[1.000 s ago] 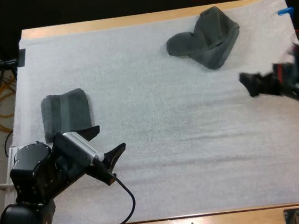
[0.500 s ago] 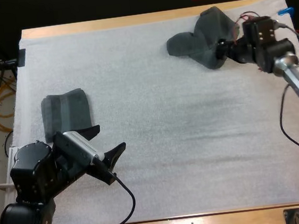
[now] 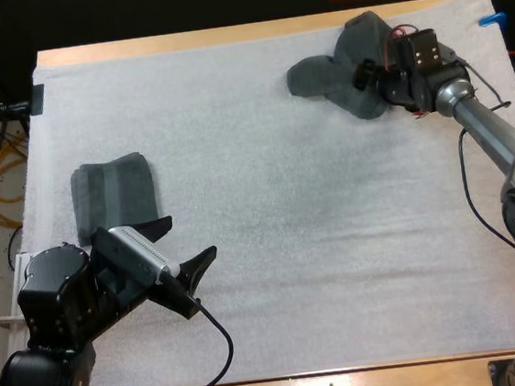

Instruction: Pick towel from pile fold and stack

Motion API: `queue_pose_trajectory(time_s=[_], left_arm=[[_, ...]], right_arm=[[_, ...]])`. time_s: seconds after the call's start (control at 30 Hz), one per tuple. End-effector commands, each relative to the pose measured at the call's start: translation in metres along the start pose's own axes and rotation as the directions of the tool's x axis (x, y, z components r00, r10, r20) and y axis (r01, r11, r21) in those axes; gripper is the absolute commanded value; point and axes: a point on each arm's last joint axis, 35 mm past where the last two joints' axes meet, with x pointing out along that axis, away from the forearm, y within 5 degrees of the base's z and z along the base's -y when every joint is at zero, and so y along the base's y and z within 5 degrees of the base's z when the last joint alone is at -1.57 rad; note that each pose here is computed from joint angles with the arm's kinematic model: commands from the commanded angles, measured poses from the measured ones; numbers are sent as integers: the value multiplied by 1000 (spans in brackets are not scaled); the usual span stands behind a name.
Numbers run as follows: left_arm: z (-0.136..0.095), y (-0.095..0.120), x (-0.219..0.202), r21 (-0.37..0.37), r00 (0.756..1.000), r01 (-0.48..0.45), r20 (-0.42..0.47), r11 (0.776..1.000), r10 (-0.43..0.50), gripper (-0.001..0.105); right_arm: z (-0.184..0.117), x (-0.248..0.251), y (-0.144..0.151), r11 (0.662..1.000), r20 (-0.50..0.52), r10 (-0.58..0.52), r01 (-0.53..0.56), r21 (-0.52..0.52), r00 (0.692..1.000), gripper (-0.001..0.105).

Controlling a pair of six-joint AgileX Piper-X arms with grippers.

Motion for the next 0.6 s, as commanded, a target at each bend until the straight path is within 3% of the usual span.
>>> queue_pose_trajectory(time_s=[0.0,0.07,0.13,0.17,0.23,0.33,0.37,0.47,0.57], left_arm=[[2,-2,-1,-2,1000,17,7,1000,-17,70],[2,-1,0,-4,1000,17,4,1000,-17,70],[2,-1,0,-4,1000,17,4,1000,-17,70],[2,-1,0,-4,1000,17,4,1000,-17,70],[2,-1,0,-4,1000,17,4,1000,-17,70],[2,-1,0,-4,1000,17,4,1000,-17,70],[2,-1,0,-4,1000,17,4,1000,-17,70],[2,-1,0,-4,1000,17,4,1000,-17,70],[2,-1,0,-4,1000,17,4,1000,-17,70]], right_arm=[[7,-2,2,999,19,29,-29,13,999,67],[8,-2,2,1000,24,19,-19,14,1000,45],[9,-3,-1,1000,23,23,-23,14,999,11],[10,-3,-2,999,22,31,-32,13,999,3],[14,-10,-2,997,19,81,-81,13,997,0],[23,-29,5,987,35,150,-147,-69,988,0],[34,-56,13,973,76,165,-149,-177,983,0],[52,-112,29,928,174,200,-129,-349,964,0],[66,-174,41,905,303,210,-67,-421,930,0]])
